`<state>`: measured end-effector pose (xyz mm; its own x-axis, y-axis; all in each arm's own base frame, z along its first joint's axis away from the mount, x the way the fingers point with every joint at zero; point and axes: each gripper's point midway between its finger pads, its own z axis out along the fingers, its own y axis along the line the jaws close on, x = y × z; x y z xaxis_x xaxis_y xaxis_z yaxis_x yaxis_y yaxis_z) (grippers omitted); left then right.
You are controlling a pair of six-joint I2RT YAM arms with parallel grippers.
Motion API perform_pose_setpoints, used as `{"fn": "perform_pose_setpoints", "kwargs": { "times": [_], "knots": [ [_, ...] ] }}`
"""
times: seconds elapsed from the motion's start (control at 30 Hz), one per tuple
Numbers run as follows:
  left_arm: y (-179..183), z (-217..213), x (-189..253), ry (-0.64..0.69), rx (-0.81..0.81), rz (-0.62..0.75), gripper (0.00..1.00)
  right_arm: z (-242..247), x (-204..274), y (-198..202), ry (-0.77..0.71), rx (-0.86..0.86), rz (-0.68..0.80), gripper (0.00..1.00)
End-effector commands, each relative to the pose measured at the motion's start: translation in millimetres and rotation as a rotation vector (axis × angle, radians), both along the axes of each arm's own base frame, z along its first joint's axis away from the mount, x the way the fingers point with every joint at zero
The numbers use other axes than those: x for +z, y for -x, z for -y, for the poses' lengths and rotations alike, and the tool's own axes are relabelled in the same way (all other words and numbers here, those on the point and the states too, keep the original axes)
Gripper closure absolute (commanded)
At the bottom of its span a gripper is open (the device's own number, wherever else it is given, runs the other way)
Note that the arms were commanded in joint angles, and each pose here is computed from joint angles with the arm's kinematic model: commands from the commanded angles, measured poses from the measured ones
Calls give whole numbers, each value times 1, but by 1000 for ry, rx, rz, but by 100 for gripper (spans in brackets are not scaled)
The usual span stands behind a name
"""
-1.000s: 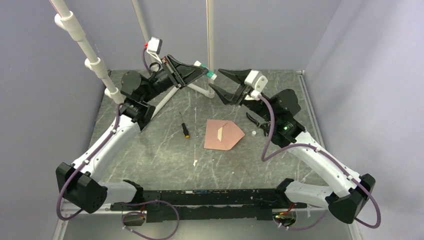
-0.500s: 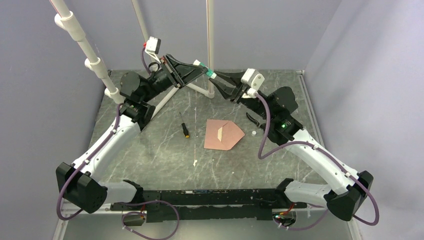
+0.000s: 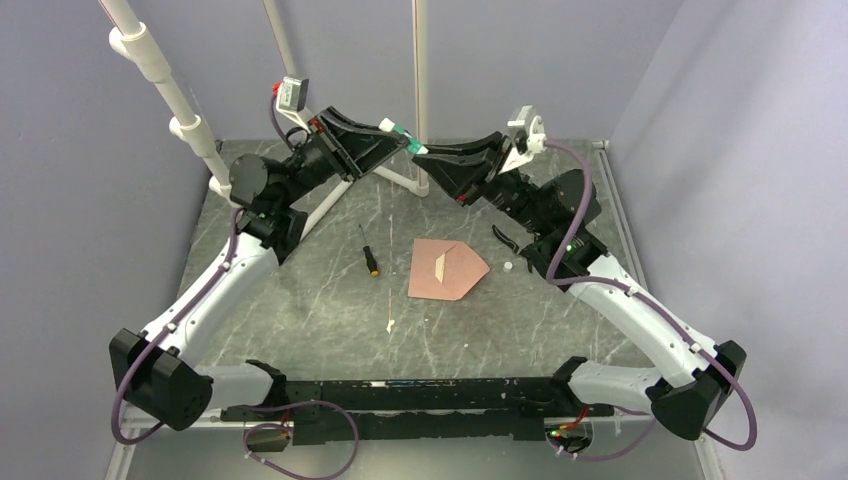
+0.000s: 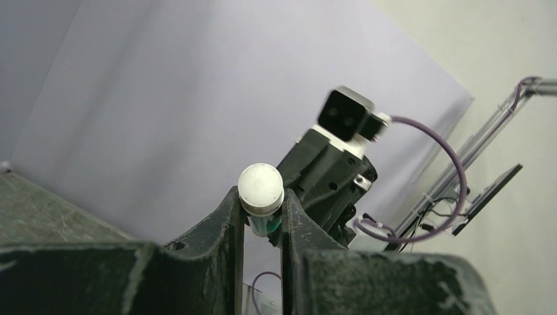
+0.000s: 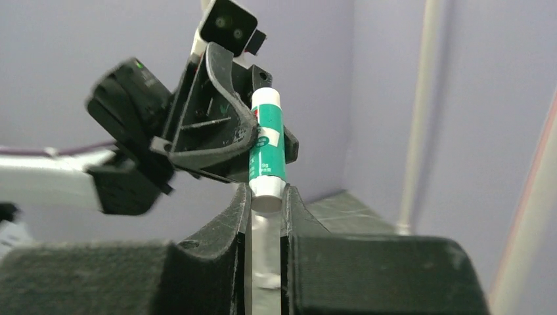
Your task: Place the letter into the envelope and seal it
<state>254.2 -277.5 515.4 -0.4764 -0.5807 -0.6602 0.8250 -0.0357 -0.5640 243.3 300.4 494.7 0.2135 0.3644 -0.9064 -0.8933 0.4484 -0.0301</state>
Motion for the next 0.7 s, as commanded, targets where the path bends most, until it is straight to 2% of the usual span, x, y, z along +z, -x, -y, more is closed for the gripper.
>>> {"fn": "perform_pose_setpoints", "kwargs": {
  "times": [0.0,0.17,0.27,0.33,0.37,0.43,0.53,0.57,0.67],
  "knots": [
    [25,-3,7,-38,4,229,98,17,60,40,-323,213,-189,100],
    [40,-3,9,-80,-19,337,98,20,66,44,-503,362,-440,100],
    [45,-1,12,-93,-52,349,98,12,62,42,-513,429,-561,100],
    [48,-1,15,-79,-79,344,98,12,61,42,-504,431,-568,100],
    [48,-1,15,-72,-84,334,98,14,61,42,-497,406,-542,100],
    [45,-1,16,-66,-81,302,98,20,55,37,-433,292,-421,84],
    [37,-3,18,-55,-52,228,98,28,38,35,-287,131,-181,49],
    [33,-2,17,-57,-44,192,97,30,31,32,-221,71,-87,42],
    [20,-1,16,-74,-20,84,98,33,20,24,-52,-67,155,32]
  ]
}}
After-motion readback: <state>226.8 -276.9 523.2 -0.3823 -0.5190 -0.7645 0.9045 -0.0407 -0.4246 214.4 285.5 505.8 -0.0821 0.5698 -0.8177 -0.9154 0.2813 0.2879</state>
